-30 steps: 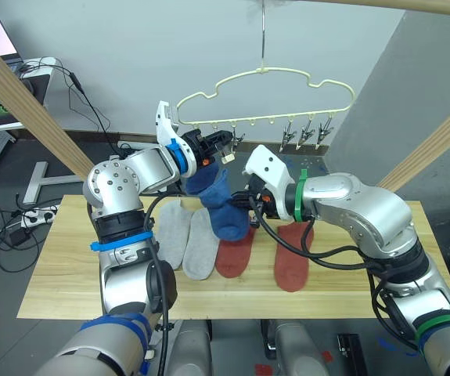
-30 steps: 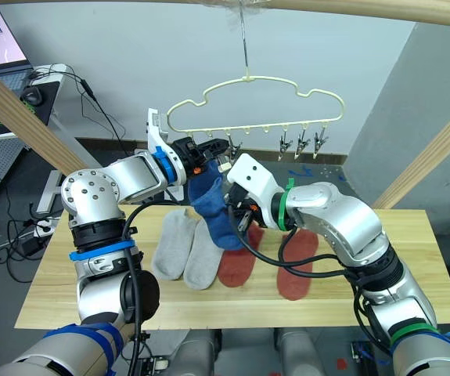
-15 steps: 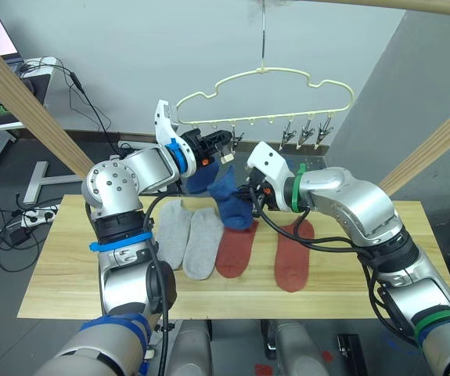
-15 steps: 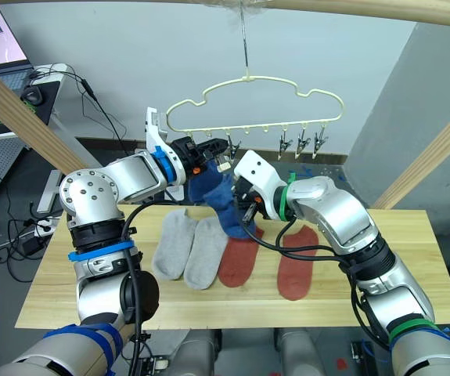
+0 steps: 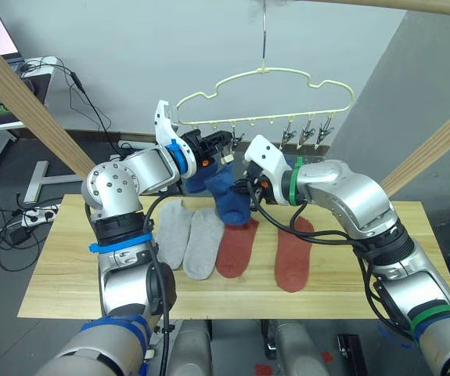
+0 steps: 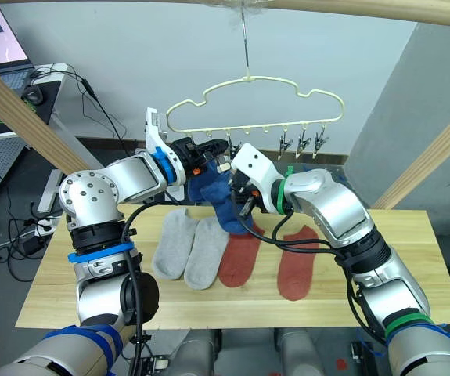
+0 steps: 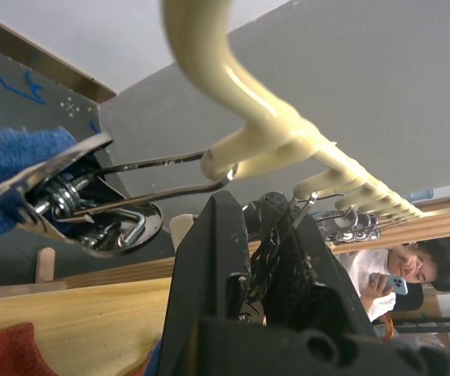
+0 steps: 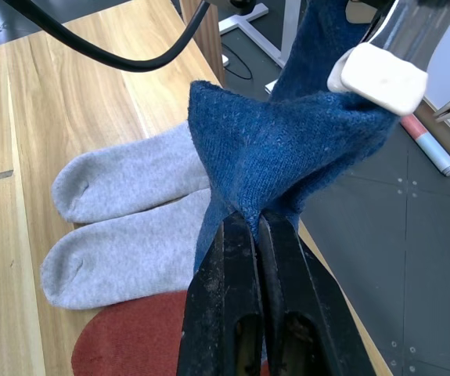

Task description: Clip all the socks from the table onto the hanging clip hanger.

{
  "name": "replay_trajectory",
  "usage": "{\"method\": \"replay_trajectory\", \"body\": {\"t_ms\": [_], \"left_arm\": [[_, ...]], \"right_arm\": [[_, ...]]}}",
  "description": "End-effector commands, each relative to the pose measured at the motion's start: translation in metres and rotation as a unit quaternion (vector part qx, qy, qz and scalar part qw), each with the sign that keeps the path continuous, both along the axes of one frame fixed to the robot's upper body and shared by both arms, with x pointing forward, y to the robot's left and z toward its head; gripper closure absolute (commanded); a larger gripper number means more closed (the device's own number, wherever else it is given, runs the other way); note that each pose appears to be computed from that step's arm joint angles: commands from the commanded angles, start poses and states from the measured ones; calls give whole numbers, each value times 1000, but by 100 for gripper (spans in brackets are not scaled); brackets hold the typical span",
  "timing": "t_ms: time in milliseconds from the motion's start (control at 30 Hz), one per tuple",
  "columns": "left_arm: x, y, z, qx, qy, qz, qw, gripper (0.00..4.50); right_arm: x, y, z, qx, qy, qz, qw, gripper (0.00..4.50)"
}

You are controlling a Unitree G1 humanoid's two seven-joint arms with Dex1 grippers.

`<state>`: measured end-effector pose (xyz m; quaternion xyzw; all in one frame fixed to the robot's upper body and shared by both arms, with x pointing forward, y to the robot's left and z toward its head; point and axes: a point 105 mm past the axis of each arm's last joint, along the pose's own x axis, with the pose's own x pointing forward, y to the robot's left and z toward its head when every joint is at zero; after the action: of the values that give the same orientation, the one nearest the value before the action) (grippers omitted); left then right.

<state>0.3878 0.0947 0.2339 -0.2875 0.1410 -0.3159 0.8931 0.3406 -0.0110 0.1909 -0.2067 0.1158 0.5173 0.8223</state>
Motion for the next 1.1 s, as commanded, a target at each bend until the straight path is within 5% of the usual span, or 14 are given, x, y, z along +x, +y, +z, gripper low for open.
{"method": "replay_trajectory", "body": {"t_ms": [33,533,567,767,800,933,1067,1100], "left_arm": [[-2,1,2,6,-10,4,1000,425],[-4,1,-2,7,-19,0,1000,425],[-4,1,-2,6,-19,0,1000,352],[-7,-1,-3,9,-19,-16,1000,182],[-7,-1,-4,11,-20,-16,1000,182],[-10,3,1,19,-34,-25,999,180],[-24,6,6,88,-85,-51,991,180],[-27,7,8,102,-101,-55,988,180]], "right_arm": [[-3,8,22,14,-35,20,999,446],[2,8,29,10,-46,18,999,446],[2,7,29,10,-46,17,999,450],[2,7,28,11,-43,14,999,450],[1,7,27,11,-41,14,999,450],[-1,7,21,13,-24,12,1000,357],[0,5,14,13,-21,-2,1000,219],[-1,3,11,14,-17,-4,1000,219]]}}
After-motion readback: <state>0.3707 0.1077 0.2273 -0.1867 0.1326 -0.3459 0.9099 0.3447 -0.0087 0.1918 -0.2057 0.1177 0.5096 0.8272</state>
